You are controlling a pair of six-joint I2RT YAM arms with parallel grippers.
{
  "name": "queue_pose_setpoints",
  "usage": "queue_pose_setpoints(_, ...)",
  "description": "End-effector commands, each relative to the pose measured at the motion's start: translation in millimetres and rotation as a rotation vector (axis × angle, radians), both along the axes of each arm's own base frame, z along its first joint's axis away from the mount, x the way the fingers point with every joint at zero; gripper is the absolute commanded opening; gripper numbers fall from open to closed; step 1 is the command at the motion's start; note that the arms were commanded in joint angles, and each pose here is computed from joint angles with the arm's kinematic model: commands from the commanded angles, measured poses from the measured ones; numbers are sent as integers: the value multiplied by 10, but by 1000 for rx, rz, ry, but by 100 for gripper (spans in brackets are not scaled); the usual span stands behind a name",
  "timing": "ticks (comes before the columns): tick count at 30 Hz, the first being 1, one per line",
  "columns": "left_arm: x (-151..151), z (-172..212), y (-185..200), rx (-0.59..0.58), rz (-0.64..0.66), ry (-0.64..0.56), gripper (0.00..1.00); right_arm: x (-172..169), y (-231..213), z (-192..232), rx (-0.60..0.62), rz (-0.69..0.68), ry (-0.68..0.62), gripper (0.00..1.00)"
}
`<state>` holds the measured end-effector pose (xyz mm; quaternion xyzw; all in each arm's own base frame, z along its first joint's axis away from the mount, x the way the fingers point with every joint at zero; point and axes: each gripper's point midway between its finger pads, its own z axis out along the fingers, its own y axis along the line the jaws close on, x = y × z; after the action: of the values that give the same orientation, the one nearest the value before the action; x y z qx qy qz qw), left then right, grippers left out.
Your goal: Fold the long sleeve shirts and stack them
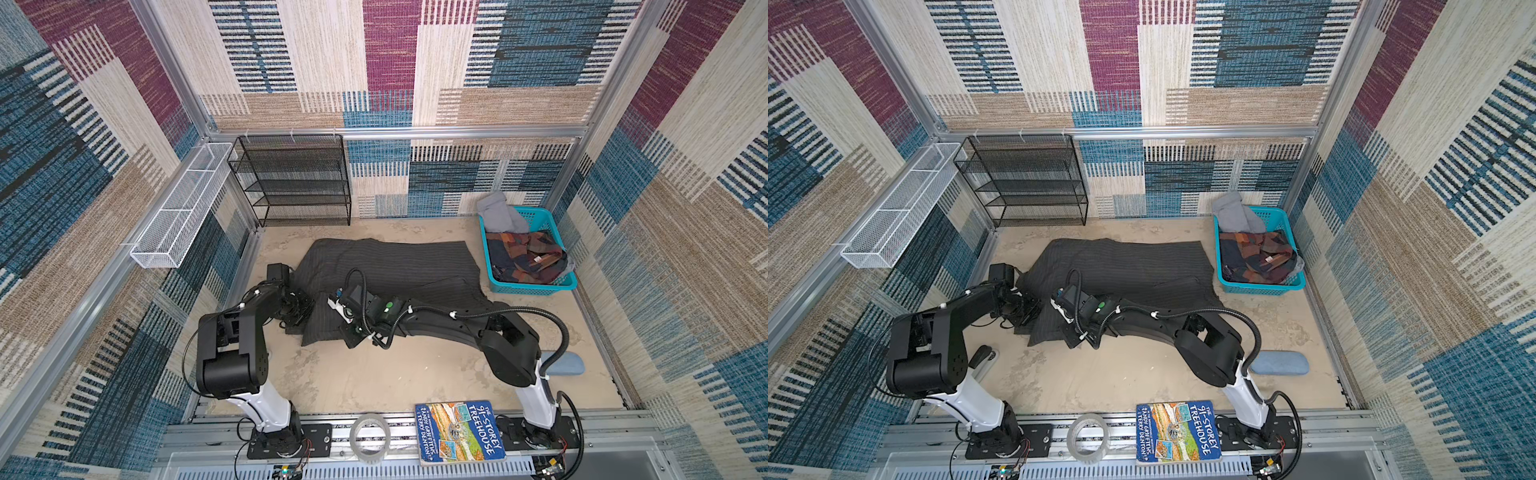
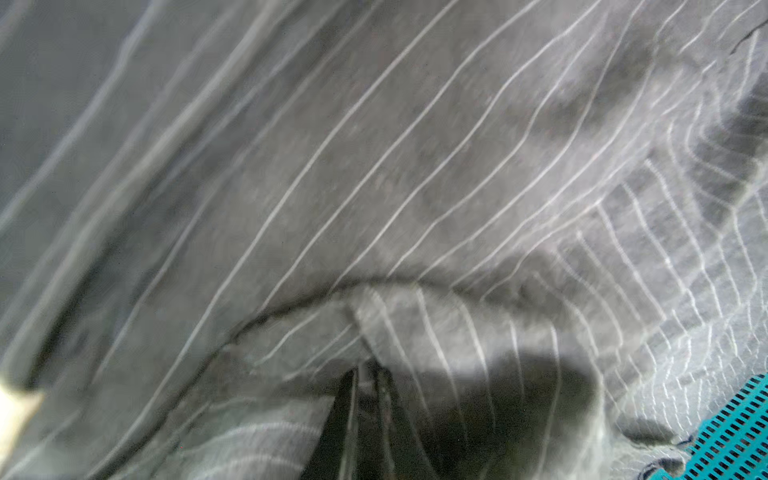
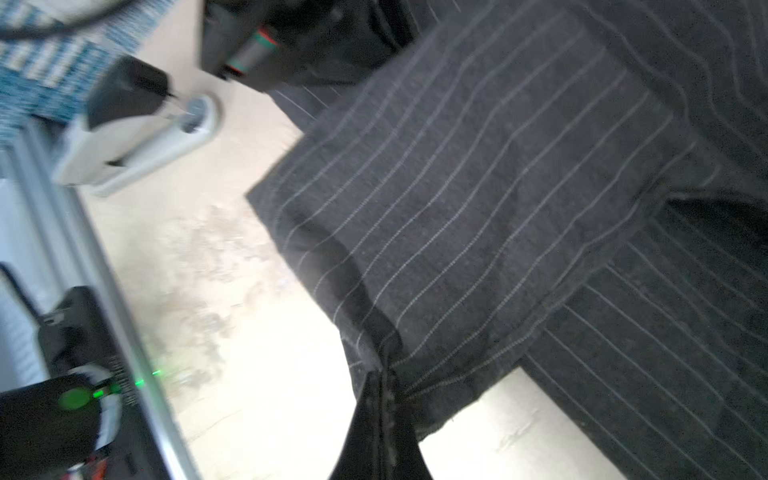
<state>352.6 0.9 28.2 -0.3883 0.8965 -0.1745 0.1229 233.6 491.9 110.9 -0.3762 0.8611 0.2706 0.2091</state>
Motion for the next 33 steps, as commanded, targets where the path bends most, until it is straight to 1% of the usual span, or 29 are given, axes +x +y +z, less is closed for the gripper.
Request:
queue_pose_setpoints(1, 31, 37, 43, 21, 11, -18, 14, -247, 69, 301, 88, 124, 60, 0)
queue_pose_setpoints(4, 23, 38, 61, 32, 13, -21, 14, -273, 49, 483, 136, 156, 80, 0)
queue_pose_setpoints(9, 20, 45, 97, 56, 10, -18, 14, -156, -10, 753, 213, 156, 87, 0)
queue_pose_setpoints(18, 25, 55, 118, 73, 7, -15, 13, 375, -160, 981, 283, 50, 48, 0)
queue_pose_setpoints(25, 2, 49, 138, 90, 5, -8, 13, 436, -166, 1212, 328, 65, 42, 0)
queue_pose_setpoints(29, -12, 47, 123, 92, 0, -7, 13, 627, -255, 1066, 286, -4, 22, 0)
queue_pose_setpoints(31, -16, 53, 110, 92, -5, -9, 13, 821, -308, 864, 243, -74, 9, 0)
queue_pose_setpoints(33, -11, 57, 102, 92, -6, -10, 13, 982, -314, 655, 223, -107, 9, 0)
